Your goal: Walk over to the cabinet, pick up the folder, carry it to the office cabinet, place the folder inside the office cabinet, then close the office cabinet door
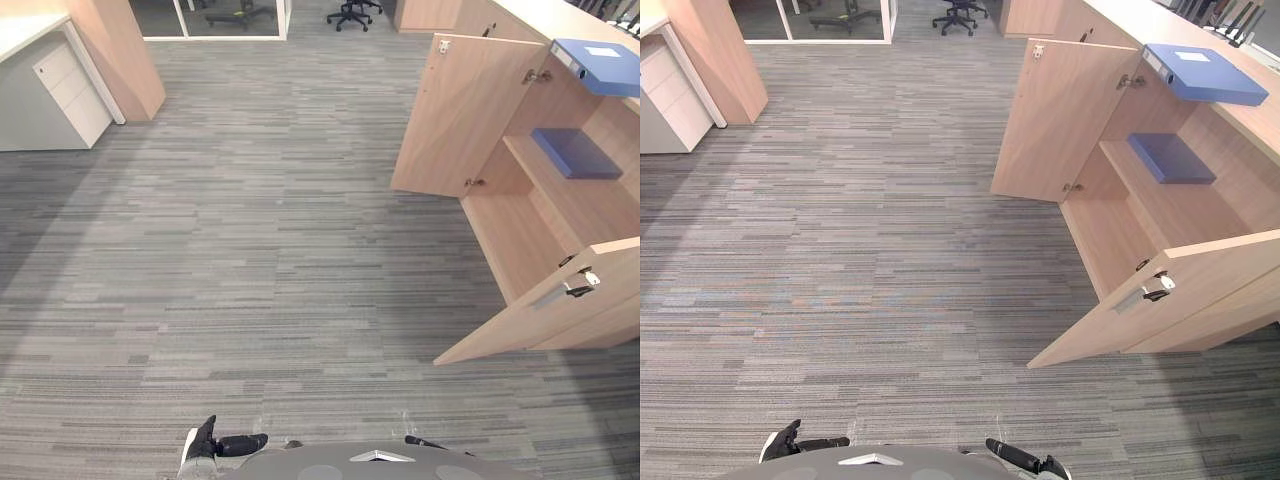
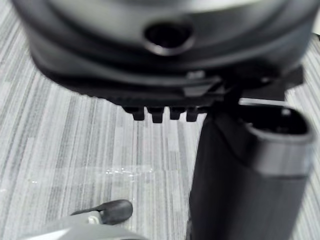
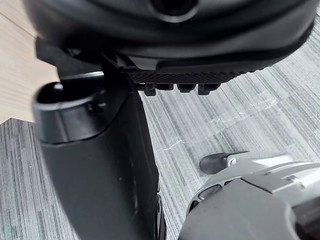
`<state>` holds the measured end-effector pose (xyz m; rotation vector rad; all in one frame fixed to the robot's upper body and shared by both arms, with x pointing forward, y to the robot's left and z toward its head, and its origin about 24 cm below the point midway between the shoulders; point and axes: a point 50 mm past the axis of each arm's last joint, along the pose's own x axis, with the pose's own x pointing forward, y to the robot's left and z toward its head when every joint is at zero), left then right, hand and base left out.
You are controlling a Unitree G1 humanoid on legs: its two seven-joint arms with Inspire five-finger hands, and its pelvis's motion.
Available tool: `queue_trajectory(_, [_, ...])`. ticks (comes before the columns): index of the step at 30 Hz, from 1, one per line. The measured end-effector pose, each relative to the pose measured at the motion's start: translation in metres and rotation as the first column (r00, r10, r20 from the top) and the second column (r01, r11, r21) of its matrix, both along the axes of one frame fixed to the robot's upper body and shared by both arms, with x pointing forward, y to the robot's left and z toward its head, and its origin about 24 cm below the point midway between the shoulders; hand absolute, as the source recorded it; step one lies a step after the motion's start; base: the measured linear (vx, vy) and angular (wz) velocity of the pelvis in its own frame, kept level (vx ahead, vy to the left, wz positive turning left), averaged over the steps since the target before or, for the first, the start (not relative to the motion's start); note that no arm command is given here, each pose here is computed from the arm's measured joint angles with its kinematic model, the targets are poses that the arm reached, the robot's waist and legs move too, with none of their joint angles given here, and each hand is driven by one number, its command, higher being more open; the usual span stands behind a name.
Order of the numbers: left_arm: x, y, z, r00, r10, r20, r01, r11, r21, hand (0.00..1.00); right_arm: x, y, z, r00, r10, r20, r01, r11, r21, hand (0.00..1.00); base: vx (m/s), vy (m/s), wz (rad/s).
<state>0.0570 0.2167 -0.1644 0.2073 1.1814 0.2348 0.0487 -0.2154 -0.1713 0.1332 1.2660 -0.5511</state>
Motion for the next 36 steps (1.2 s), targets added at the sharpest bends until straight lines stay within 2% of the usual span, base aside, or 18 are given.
queue_trajectory(9, [0.0,0.001,0.0,1.0,0.029,0.008,-0.029,0.999,-0.04,1.0,0.009,0.003,0.0,0.999,-0.026,0.032,0.026,0.999,0.021,1.0,-0.03,-0.016,-0.03])
queue_trajectory(36, [0.002,0.001,0.001,1.0,-0.007,0.02,0.007,1.0,-0.005,1.0,0.011,0.004,0.001,0.999,-0.022,0.03,0.022,1.0,0.01,1.0,-0.02,-0.006,0.0])
